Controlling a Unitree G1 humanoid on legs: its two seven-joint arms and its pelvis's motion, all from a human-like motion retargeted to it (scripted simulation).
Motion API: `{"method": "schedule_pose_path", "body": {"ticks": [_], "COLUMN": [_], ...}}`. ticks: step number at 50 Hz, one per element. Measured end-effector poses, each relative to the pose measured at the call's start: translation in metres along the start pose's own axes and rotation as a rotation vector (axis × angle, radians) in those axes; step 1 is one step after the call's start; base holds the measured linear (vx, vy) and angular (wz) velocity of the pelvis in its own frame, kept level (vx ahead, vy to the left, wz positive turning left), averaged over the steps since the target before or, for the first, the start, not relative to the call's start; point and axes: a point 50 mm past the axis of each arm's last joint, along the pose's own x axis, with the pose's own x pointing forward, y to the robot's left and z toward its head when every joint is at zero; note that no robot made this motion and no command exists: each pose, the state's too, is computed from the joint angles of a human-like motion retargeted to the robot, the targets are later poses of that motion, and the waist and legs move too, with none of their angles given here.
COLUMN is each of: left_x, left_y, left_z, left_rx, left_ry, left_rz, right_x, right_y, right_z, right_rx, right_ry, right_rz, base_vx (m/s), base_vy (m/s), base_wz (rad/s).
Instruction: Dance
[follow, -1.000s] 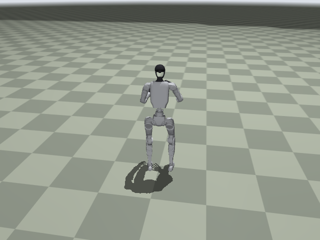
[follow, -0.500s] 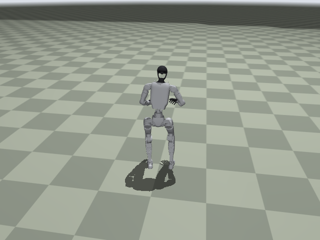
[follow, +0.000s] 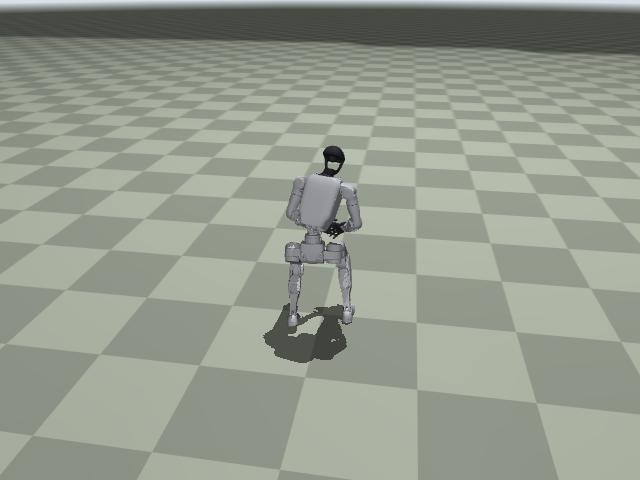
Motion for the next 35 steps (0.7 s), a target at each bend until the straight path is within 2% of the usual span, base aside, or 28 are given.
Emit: {"method": "schedule_pose_path", "body": {"ticks": [7,16,27,35], "left_x": [0.000,0.005,0.002,0.004], "left_y": [-0.012,-0.017,-0.025,-0.037], "left_z": [0.012,0.006,-0.010,-0.024], "left_rx": [0.017,0.089,-0.079,-0.175], "left_ry": [-0.034,0.011,0.101,0.192], "left_rz": [-0.165,-0.240,-0.203,-0.268], "right_x": [0.012,0.016,0.012,0.007], "right_y": [0.016,0.041,0.076,0.097], "right_z": [0.028,0.010,-0.010,-0.019], "right_rx": [-0.079,-0.086,0.082,0.176], "right_ry": [-0.077,0.031,0.128,0.186], "right_rz": [0.170,0.309,0.356,0.427], "base_vx": [-0.19,-0.25,-0.21,-0.09], "base_vy": [0.19,0.13,0.08,0.01], "base_wz": [-0.28,0.23,0.08,0.27]}}
